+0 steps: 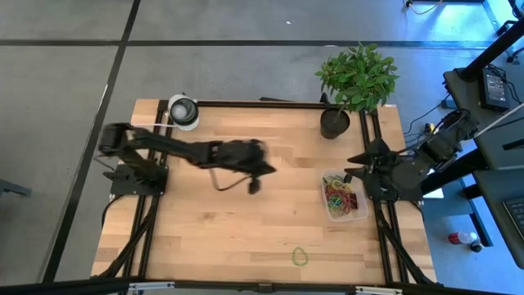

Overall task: Pick and place rubber bands into bin
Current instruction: Put the green rubber band into the transparent bin

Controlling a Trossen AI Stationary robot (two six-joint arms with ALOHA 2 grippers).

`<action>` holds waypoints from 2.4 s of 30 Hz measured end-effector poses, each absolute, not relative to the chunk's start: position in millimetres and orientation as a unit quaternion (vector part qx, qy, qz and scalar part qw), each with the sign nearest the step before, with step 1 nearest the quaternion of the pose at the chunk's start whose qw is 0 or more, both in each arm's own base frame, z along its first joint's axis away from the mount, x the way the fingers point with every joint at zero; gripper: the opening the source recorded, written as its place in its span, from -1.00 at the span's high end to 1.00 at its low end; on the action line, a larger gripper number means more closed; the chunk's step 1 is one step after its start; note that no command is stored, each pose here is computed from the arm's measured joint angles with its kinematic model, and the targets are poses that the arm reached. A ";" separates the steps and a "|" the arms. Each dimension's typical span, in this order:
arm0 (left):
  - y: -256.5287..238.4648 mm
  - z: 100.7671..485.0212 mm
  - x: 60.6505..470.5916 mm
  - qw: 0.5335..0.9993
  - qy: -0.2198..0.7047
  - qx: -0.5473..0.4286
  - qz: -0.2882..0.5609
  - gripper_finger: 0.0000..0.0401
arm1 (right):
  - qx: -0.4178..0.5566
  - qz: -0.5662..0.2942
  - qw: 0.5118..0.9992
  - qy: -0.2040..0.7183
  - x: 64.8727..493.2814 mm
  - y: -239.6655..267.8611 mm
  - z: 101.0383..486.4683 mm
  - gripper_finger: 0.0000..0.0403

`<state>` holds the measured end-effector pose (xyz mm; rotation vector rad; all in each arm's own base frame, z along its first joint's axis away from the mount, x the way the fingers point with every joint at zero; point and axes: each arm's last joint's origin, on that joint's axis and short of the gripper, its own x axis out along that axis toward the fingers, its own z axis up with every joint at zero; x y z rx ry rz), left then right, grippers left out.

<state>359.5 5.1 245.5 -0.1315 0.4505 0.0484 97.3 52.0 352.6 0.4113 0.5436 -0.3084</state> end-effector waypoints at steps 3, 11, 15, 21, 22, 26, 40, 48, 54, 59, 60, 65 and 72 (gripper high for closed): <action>1.6 226.2 311.9 0.981 0.175 -0.080 0.024 0.99 | 0.190 -0.155 0.930 0.275 103.0 56.3 349.7 0.02; -3.1 199.0 208.0 0.993 0.056 -0.097 0.038 0.99 | 0.159 -0.162 0.928 0.297 114.9 65.5 343.3 0.02; 0.1 188.8 174.0 0.994 0.030 -0.092 0.056 0.99 | 0.137 -0.160 0.929 0.305 118.7 68.5 341.0 0.02; 3.4 189.5 147.1 0.996 0.007 -0.073 0.054 1.00 | 0.156 -0.172 0.923 0.307 122.6 71.5 338.5 0.02; 3.9 188.9 144.2 0.996 0.017 -0.071 0.054 1.00 | 0.161 -0.174 0.922 0.307 123.1 71.9 338.2 0.02; 5.5 186.9 133.6 0.996 0.042 -0.065 0.054 0.99 | 0.178 -0.182 0.918 0.304 124.0 72.6 337.6 0.02; 2.6 192.0 97.9 1.000 0.019 -0.010 0.017 0.99 | 0.201 -0.190 0.913 0.300 124.2 72.7 337.5 0.02; 2.9 180.3 94.3 0.999 -0.024 -0.010 0.024 0.99 | 0.204 -0.190 0.912 0.300 124.1 72.7 337.6 0.02; 2.8 172.2 96.9 0.999 -0.034 0.010 0.021 0.99 | 0.198 -0.189 0.913 0.301 124.3 72.7 337.4 0.02; 3.2 168.7 97.1 0.999 -0.015 0.036 0.028 1.00 | 0.195 -0.189 0.914 0.303 124.3 72.8 337.3 0.02; 3.2 167.6 97.1 0.999 -0.010 0.028 0.028 0.99 | 0.192 -0.189 0.914 0.304 124.2 72.6 337.1 0.02; 3.3 168.0 97.1 0.999 -0.013 0.008 0.029 0.96 | 0.164 -0.180 0.919 0.311 124.8 73.2 336.6 0.02; 3.3 168.0 97.1 0.999 -0.013 0.007 0.029 0.98 | 0.138 -0.176 0.921 0.320 132.3 78.9 333.3 0.02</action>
